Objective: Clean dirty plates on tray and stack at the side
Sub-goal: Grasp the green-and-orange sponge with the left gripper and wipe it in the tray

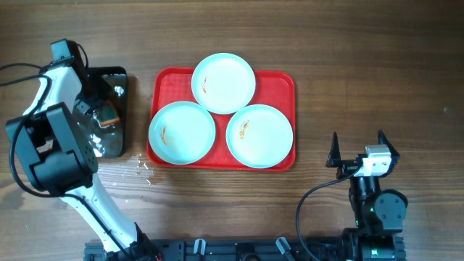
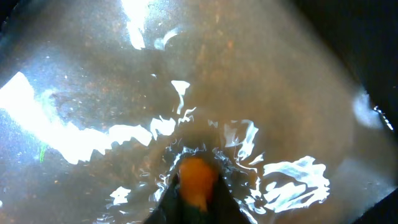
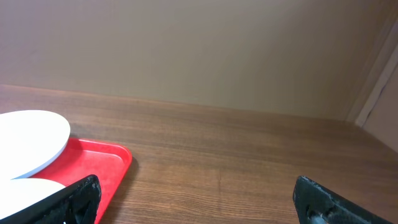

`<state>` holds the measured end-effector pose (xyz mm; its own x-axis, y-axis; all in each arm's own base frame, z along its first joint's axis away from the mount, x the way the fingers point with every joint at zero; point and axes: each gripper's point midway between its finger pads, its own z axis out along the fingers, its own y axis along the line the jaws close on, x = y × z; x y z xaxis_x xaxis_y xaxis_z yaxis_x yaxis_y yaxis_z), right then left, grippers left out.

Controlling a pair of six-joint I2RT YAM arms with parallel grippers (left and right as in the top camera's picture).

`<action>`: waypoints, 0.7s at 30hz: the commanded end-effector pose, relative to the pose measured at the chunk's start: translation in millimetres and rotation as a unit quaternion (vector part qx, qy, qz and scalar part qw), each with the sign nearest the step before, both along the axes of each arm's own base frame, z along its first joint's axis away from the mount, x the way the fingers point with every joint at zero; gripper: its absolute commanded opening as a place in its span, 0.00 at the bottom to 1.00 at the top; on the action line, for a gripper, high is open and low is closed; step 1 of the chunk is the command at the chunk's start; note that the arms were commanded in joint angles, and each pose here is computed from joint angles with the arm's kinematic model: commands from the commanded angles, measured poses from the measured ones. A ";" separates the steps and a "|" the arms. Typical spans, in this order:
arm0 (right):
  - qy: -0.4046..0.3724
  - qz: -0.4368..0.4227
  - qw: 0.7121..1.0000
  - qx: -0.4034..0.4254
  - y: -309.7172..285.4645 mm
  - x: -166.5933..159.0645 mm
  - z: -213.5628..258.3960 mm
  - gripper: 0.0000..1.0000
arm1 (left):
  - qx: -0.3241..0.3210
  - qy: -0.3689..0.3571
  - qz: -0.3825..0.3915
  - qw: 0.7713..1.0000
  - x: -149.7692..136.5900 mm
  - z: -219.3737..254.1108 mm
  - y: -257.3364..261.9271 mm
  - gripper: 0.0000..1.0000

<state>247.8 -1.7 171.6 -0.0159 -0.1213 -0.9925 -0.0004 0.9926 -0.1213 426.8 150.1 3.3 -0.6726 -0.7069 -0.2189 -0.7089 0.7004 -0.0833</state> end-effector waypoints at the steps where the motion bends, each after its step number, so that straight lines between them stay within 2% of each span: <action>1: -0.005 -0.010 1.000 -0.005 -3.9 -0.3 2.3 1.00 | -0.004 0.016 0.001 1.000 -6.1 -12.5 0.5 0.04; 2: -0.005 -0.010 1.000 -0.005 -3.9 -0.3 2.3 1.00 | -0.004 0.016 0.001 1.000 -7.2 -10.2 0.7 0.04; 3: -0.005 -0.010 1.000 -0.005 -3.9 -0.3 2.3 1.00 | -0.005 0.020 0.001 1.000 -9.7 -8.0 0.1 0.25; 4: -0.005 -0.010 1.000 -0.005 -3.9 -0.3 2.3 1.00 | -0.007 0.027 0.001 1.000 -13.4 -7.0 -1.2 0.84; 5: -0.005 -0.010 1.000 -0.005 -3.9 -0.3 2.3 1.00 | -0.012 0.040 0.001 0.999 -20.0 -7.9 -3.4 1.00; 6: -0.005 -0.010 1.000 -0.005 -3.9 -0.3 2.3 1.00 | -0.017 0.054 0.001 0.998 -26.7 -8.9 -6.0 1.00; 12: -0.005 -0.010 1.000 -0.005 -3.9 -0.3 2.3 1.00 | -0.048 0.124 -0.001 0.991 -64.0 -17.9 -22.7 0.99; 13: -0.005 -0.010 1.000 -0.005 -3.9 -0.3 2.3 1.00 | -0.050 0.129 -0.001 0.990 -68.5 -22.1 -24.2 0.88; 15: -0.005 -0.010 1.000 -0.005 -3.9 -0.3 2.3 1.00 | -0.056 0.131 -0.002 0.990 -73.6 -30.4 -28.0 0.75; 17: -0.005 -0.010 1.000 -0.005 -3.9 -0.3 2.3 1.00 | -0.056 0.133 -0.002 0.990 -77.1 -35.4 -29.1 0.38; 18: -0.005 -0.010 1.000 -0.005 -3.9 -0.3 2.3 1.00 | -0.056 0.133 -0.002 0.990 -77.1 -35.5 -29.1 0.10; 19: -0.005 -0.010 1.000 -0.005 -3.9 -0.3 2.3 1.00 | -0.056 0.133 -0.002 0.989 -77.2 -35.5 -29.1 0.04; 21: -0.005 -0.010 1.000 -0.005 -3.9 -0.3 2.3 1.00 | -0.057 0.133 -0.002 0.989 -77.2 -35.3 -29.3 0.04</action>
<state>247.8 -1.7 171.7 -0.0155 -0.1217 -0.9924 -0.0004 0.9926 -0.1217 372.3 128.7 -2.8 -0.6981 -0.7146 -0.0453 -0.7149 0.6991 -0.0112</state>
